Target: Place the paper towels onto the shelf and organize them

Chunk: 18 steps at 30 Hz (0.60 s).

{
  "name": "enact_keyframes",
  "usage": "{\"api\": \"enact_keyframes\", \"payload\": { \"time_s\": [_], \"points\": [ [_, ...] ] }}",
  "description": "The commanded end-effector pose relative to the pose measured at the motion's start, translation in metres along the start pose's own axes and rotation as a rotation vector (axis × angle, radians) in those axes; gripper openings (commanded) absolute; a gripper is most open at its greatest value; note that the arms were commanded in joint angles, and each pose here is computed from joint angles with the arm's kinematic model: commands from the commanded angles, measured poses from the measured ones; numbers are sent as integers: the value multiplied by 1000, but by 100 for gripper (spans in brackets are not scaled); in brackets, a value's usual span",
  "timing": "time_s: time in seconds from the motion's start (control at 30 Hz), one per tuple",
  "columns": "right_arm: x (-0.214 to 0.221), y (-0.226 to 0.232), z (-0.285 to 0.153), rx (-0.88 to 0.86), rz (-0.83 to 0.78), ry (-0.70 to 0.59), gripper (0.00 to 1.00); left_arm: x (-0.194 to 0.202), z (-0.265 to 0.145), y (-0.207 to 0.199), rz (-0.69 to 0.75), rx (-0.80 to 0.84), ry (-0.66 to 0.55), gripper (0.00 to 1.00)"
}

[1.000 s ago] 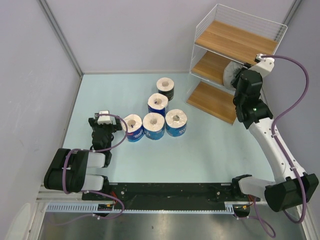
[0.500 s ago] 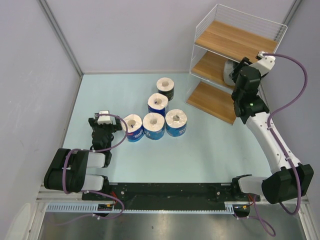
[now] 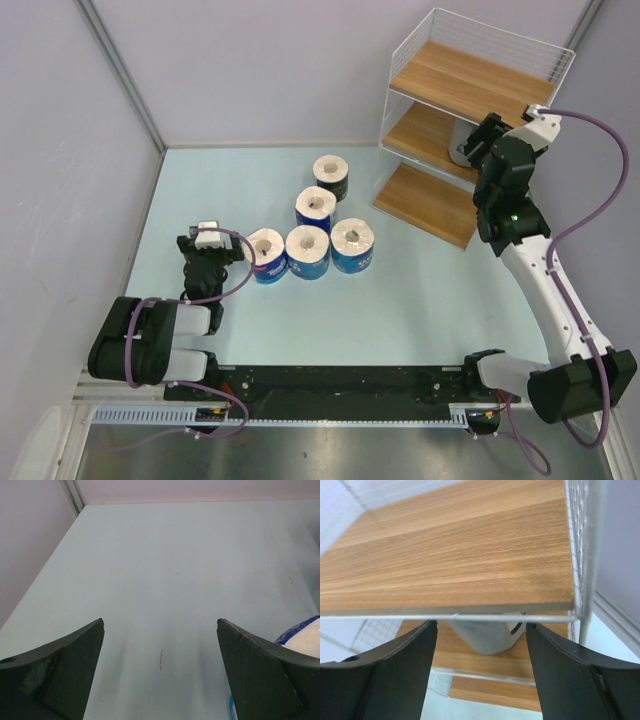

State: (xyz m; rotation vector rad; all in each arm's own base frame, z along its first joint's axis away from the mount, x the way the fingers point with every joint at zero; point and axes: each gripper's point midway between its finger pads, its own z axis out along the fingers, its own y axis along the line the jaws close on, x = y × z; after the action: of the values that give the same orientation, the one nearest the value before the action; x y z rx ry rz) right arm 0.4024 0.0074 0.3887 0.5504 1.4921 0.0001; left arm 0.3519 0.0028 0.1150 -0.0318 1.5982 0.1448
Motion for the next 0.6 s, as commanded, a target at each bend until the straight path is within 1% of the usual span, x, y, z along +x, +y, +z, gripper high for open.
{"api": "enact_keyframes", "payload": {
  "time_s": [0.0, 0.13, 0.23, 0.3, 0.43, 0.47, 0.53, 0.57],
  "points": [
    [-38, 19, -33, -102, 53, -51, 78, -17, 4, -5, -28, 25, -55, 100],
    [-35, 25, -50, -157, 65, -31, 78, -18, 4, -5, -30, 25, -56, 100],
    [-9, 48, -66, -275, 44, 63, 78, -17, 4, -5, -28, 25, -53, 100],
    [25, 68, -78, -357, 12, 175, 79, -17, 4, -5, -28, 25, -53, 100],
    [107, 94, -89, -444, -62, 398, 80, -17, 4, -5, -28, 25, -55, 100],
    [142, 100, -90, -468, -99, 491, 80, -17, 4, -5, -28, 25, -55, 100],
    [179, 108, -97, -499, -133, 591, 81, -17, 4, -5, -28, 25, -55, 100],
    [212, 109, -98, -505, -167, 671, 81, -17, 4, -5, -28, 25, -53, 100]
  ]
}}
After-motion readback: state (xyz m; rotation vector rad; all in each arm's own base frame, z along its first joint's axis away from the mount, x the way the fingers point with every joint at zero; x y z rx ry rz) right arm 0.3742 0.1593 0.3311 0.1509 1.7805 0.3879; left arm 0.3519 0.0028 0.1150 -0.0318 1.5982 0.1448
